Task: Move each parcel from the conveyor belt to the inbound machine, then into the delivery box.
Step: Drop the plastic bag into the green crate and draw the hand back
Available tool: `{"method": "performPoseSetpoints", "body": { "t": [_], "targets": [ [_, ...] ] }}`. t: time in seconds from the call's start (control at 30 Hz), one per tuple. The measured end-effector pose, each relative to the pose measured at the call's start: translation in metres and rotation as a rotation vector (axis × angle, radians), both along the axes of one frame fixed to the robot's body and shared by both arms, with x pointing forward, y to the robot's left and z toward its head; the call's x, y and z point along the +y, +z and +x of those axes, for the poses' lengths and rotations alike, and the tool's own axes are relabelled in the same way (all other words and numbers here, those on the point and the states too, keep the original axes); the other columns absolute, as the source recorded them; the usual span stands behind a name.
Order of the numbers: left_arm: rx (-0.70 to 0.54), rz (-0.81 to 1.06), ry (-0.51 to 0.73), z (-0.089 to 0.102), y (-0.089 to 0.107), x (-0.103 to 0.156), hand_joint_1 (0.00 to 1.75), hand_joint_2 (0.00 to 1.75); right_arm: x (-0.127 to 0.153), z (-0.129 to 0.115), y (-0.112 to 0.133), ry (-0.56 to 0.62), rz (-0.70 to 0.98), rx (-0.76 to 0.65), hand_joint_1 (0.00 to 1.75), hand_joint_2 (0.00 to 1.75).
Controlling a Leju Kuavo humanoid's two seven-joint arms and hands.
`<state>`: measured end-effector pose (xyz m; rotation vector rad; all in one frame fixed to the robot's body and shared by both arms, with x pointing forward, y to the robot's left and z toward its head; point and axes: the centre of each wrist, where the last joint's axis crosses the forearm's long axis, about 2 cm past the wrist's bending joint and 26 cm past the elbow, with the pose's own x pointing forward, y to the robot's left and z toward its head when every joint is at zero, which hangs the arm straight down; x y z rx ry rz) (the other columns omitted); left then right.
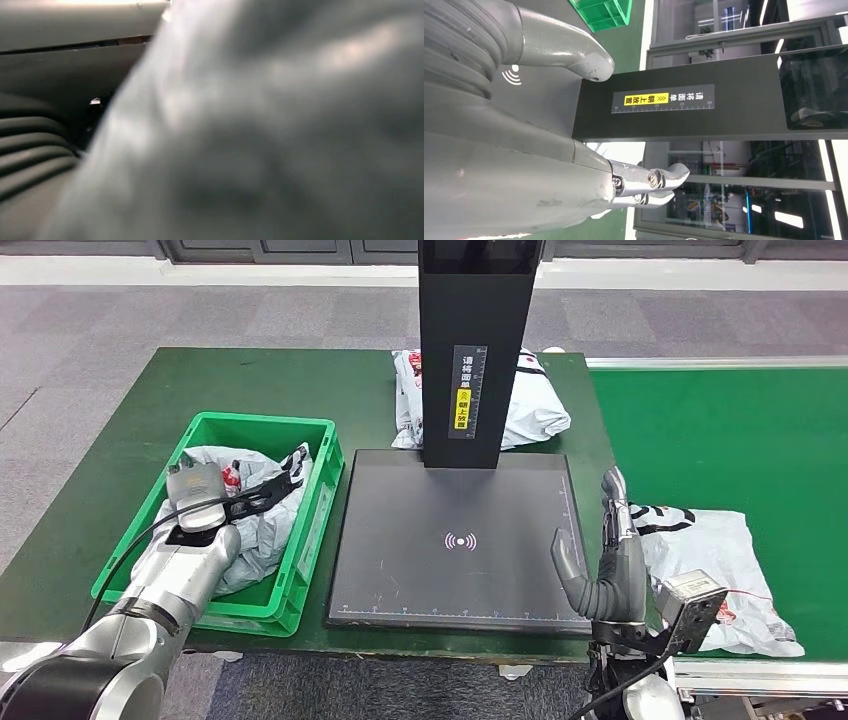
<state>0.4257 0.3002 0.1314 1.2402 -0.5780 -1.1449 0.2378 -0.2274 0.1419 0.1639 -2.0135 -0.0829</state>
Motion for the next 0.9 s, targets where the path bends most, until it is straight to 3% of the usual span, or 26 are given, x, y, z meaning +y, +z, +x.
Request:
{"method": "performPoseSetpoints", "body": {
  "t": [0.33, 0.47, 0.67, 0.8, 0.9],
  "targets": [
    [-0.006, 0.003, 0.004, 0.000, -0.001, 0.001, 0.00, 0.00, 0.000, 0.000, 0.000, 0.000, 0.000, 0.000, 0.00, 1.75],
    [-0.078, 0.002, 0.006, 0.000, 0.001, 0.001, 0.00, 0.00, 0.000, -0.001, -0.001, 0.001, -0.002, 0.004, 0.00, 1.75],
    [-0.451, -0.037, -0.073, 0.000, 0.016, -0.002, 0.00, 0.00, 0.000, -0.004, -0.004, 0.006, -0.009, 0.027, 0.00, 1.75],
    [-0.808, -0.066, -0.197, -0.007, 0.040, -0.008, 0.00, 0.00, 0.000, -0.005, -0.004, 0.000, -0.010, 0.035, 0.00, 1.75],
    [-0.961, -0.073, -0.247, -0.014, 0.060, -0.013, 0.00, 0.00, 0.000, -0.006, -0.005, -0.022, -0.002, 0.041, 0.00, 1.75]
  ]
}}
